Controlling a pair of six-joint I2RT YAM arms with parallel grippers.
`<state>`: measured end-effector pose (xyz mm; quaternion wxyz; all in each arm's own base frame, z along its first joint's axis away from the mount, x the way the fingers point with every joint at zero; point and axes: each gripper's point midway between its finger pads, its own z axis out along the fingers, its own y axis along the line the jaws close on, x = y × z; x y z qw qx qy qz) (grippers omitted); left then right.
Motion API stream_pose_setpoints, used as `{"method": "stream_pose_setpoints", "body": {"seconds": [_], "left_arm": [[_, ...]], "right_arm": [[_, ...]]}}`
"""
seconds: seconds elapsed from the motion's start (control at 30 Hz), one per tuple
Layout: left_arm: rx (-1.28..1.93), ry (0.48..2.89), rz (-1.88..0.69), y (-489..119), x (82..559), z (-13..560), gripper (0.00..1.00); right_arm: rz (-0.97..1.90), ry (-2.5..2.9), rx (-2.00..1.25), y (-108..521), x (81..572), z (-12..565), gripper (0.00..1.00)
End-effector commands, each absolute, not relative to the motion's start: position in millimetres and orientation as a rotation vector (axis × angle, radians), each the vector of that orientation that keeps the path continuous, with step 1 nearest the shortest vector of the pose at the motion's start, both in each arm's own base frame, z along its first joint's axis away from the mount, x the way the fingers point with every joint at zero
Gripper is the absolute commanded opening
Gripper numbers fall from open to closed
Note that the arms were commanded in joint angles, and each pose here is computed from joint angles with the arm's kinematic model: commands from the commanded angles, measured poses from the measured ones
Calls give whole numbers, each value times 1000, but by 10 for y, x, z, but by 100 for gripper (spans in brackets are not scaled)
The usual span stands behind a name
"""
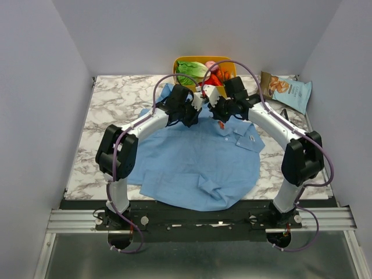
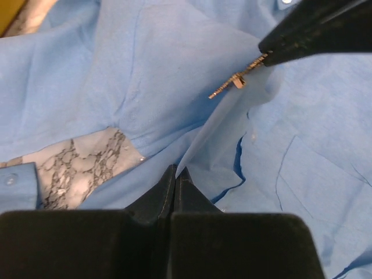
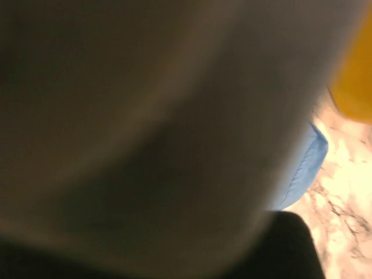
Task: Remove the brooch from the garment
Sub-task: Remove the brooch from the clothes.
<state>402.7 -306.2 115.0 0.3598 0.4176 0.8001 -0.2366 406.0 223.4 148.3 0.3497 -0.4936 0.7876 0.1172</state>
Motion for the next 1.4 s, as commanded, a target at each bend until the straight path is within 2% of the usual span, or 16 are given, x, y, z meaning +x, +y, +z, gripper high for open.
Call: {"method": "stream_pose_setpoints", "body": {"seconds": [0.0, 0.17, 0.27, 0.3, 0.5, 1.0, 1.37], "left_arm": [[989, 2056, -477, -2959, 4269, 1335, 6], [929, 2060, -425, -2915, 4373, 1363, 12], [899, 2046, -413, -2895, 4392, 1431, 34], [888, 2047, -419, -2892, 4379, 1442, 48], [819, 2037, -432, -2843, 4307, 1630, 76], [767, 1961, -623, -3172, 3749, 2127, 77], [735, 1994, -558, -3493, 3807, 1879, 77]], "right_arm": [[91, 1991, -1282, 2094, 4152, 1707, 1], [-48, 2000, -1301, 2066, 4180, 1717, 1], [-94, 2061, -1277, 2028, 4190, 1660, 1], [-94, 2080, -1267, 2020, 4183, 1656, 1], [-29, 2206, -1189, 2044, 4097, 1687, 1], [14, 2385, -1152, 2088, 4068, 1695, 1], [78, 2405, -1152, 2164, 4016, 1639, 1]]}}
